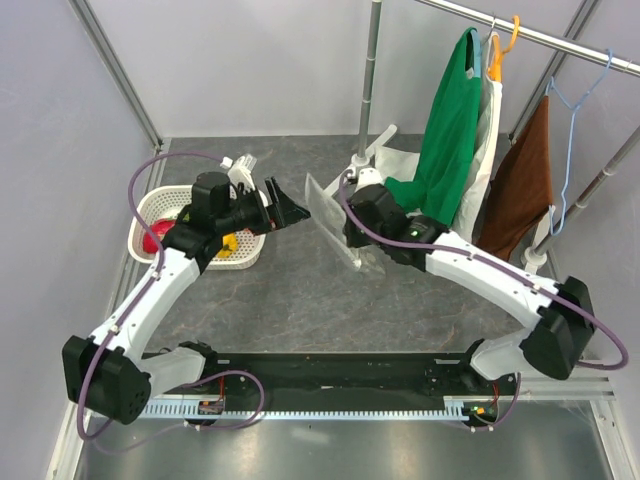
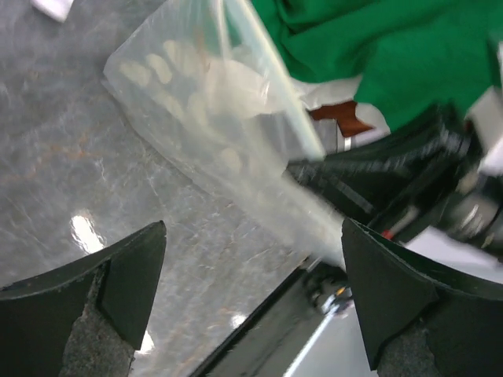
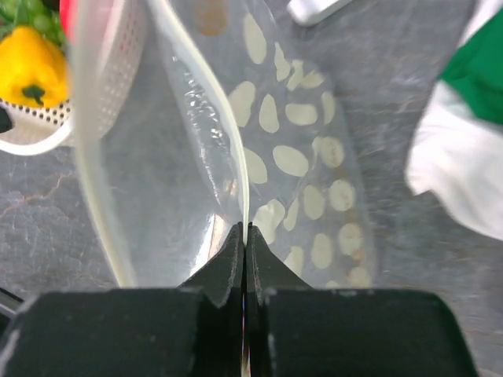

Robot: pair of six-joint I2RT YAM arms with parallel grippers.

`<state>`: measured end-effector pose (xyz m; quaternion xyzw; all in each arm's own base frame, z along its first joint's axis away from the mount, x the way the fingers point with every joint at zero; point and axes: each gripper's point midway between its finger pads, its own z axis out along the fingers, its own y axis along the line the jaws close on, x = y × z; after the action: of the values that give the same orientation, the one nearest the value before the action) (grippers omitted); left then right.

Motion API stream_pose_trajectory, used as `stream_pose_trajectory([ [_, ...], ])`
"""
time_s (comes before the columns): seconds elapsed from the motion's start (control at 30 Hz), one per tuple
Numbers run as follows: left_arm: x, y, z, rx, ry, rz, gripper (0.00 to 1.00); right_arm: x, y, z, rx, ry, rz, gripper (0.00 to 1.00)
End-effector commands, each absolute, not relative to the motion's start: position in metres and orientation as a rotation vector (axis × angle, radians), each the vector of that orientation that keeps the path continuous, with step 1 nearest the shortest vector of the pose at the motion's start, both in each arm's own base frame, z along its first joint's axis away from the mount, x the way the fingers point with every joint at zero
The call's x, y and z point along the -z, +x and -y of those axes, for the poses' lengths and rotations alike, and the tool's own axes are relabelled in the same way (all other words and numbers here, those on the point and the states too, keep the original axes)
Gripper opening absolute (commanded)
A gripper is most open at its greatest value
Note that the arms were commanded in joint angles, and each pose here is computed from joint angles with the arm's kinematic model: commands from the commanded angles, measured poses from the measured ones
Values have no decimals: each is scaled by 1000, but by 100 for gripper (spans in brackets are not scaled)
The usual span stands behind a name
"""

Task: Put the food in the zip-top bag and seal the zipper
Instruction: Open the zipper of the food storage bag.

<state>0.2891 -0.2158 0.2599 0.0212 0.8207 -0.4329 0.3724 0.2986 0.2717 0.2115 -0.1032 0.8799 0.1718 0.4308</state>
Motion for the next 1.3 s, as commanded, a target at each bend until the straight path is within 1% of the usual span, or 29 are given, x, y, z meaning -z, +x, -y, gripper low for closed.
stream_pose_trajectory([
  [0.0,-259,309,217,1161,-238,-2096,94,-212,303,-306,-515,-187,-2160,0],
  [0.03,-251,310,217,1150,-258,-2109,91,-209,299,-313,-541,-195,-2171,0],
  [0.17,-232,309,218,1110,-325,-2140,89,-199,298,-323,-565,-202,-2189,0],
  [0.23,-216,303,214,1069,-368,-2204,85,-204,301,-324,-554,-194,-2173,0],
  [0.37,-185,290,209,1009,-403,-2322,81,-211,308,-326,-540,-193,-2154,0],
  [0.4,-179,289,209,1002,-410,-2338,77,-214,308,-328,-551,-194,-2147,0],
  [0.47,-166,290,208,976,-424,-2360,73,-219,307,-331,-578,-203,-2139,0],
  [0.5,-155,294,206,944,-438,-2383,66,-222,307,-332,-582,-204,-2130,0],
  [0.53,-155,299,207,940,-429,-2363,63,-223,307,-332,-586,-211,-2128,0],
  [0.67,-166,303,220,1029,-364,-2336,59,-230,302,-329,-593,-241,-2110,0],
  [0.7,-167,303,221,1041,-362,-2332,53,-226,301,-328,-589,-248,-2113,0],
  [0.8,-160,300,222,1038,-378,-2356,41,-224,300,-326,-588,-252,-2115,0],
  [0.87,-158,300,224,1050,-382,-2370,41,-225,297,-330,-617,-259,-2116,0],
  [0.9,-162,302,228,1064,-370,-2359,37,-226,296,-333,-643,-256,-2116,0],
  [0.97,-165,299,239,1096,-302,-2361,14,-226,296,-332,-641,-236,-2118,0],
  [1.0,-174,299,244,1115,-257,-2348,2,-226,297,-329,-630,-232,-2119,10],
  [1.07,-183,292,253,1112,-144,-2332,2,-229,298,-327,-595,-302,-2092,26],
  [1.1,-188,290,255,1089,-89,-2321,2,-230,301,-325,-577,-321,-2085,40],
  [1.17,-193,286,258,1069,-45,-2310,2,-233,299,-329,-588,-361,-2084,45],
  [1.27,-190,280,257,1056,-25,-2317,2,-230,298,-330,-575,-413,-2093,47],
])
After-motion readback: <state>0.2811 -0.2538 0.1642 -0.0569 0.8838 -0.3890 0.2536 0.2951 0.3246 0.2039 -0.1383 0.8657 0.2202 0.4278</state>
